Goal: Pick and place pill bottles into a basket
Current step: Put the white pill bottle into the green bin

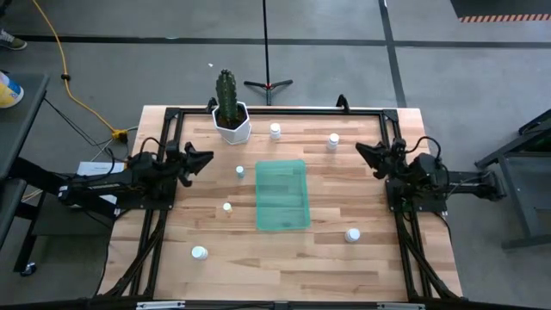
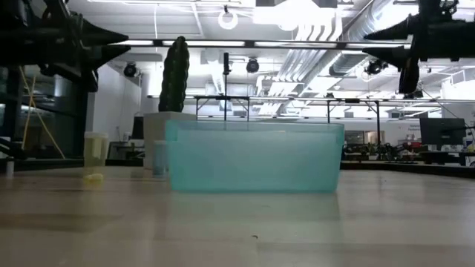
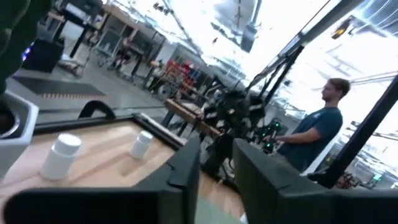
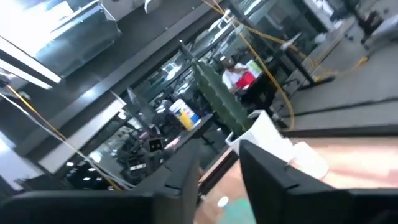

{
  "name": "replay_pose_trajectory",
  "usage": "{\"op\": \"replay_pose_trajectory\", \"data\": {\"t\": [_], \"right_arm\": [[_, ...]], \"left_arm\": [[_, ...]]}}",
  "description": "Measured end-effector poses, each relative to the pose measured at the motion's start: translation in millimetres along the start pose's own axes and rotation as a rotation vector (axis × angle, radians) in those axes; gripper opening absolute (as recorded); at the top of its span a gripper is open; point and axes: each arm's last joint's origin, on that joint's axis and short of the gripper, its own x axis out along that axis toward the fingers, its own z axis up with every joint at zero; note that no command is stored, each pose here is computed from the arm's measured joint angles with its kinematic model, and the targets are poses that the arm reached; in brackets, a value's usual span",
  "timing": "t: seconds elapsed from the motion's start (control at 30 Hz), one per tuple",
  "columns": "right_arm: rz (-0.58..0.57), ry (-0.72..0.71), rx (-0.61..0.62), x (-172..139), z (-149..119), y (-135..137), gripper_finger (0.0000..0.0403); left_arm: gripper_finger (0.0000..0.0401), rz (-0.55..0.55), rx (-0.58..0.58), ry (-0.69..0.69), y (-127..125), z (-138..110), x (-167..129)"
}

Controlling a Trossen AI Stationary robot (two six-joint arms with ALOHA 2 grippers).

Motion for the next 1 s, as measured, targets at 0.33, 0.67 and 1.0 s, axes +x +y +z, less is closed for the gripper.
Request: {"op": "replay_pose_trajectory", "data": {"t": [0.33,0.67,1.0], "right_arm": [[-0.226,0.220,-0.234,34,20,34,0.0181],[-0.588,0.300,-0.342,84,32,53,0.0182],[-0.767,0.394,-0.198,128,40,44,0.0219]], "left_arm": [[0.0221,-0.008,-0.003,-0.013,-2,4,0],[0.0221,-0.006,-0.007,-0.014,-3,4,0],[0.0206,-0.009,-0.037,-0.017,-3,5,0]]}}
